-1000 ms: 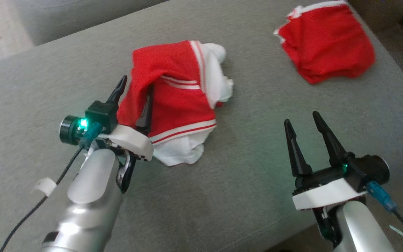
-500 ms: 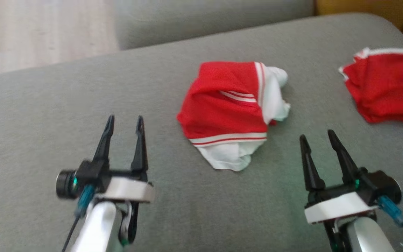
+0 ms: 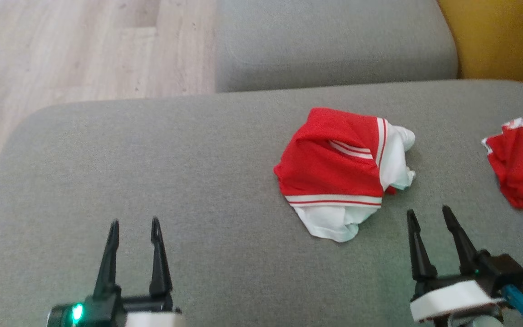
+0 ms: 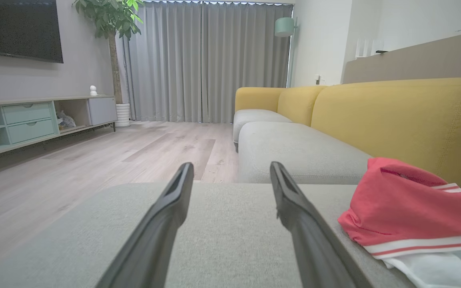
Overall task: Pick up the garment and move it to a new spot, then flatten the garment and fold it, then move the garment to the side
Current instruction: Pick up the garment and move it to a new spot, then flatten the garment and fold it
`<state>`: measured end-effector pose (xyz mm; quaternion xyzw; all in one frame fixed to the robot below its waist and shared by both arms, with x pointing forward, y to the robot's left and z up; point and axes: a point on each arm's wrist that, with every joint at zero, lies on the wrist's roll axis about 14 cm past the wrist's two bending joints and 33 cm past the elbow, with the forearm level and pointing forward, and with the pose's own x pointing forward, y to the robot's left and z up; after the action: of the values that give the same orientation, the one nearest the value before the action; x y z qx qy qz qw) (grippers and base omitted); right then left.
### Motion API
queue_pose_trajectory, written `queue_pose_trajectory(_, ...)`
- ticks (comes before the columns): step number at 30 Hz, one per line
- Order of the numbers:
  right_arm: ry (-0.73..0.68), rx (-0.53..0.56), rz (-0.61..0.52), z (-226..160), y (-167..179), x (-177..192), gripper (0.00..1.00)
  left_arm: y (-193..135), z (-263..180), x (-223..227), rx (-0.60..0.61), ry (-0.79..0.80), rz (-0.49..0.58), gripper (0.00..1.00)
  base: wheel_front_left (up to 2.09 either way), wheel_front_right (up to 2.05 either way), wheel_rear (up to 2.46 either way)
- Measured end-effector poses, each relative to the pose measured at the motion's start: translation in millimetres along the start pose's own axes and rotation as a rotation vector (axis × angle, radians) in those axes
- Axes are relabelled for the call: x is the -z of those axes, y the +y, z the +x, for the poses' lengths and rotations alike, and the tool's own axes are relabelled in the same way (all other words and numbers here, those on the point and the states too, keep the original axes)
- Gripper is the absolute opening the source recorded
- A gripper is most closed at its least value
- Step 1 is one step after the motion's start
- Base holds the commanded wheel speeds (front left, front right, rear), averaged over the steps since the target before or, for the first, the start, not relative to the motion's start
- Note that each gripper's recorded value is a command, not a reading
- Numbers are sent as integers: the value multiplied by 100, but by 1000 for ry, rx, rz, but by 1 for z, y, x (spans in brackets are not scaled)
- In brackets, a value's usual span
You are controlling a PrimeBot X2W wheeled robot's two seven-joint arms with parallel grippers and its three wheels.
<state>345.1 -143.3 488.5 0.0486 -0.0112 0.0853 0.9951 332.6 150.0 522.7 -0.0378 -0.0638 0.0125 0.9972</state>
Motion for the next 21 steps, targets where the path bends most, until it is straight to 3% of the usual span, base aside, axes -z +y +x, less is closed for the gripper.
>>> queue_pose_trajectory(8,11,-31,-18,-3,9,3,100,15,-26,-2,-66,-4,34,100,0,0,0)
queue_pose_trajectory(21,17,-38,-18,-2,11,5,100,12,-28,-2,-53,-4,62,100,0,0,0)
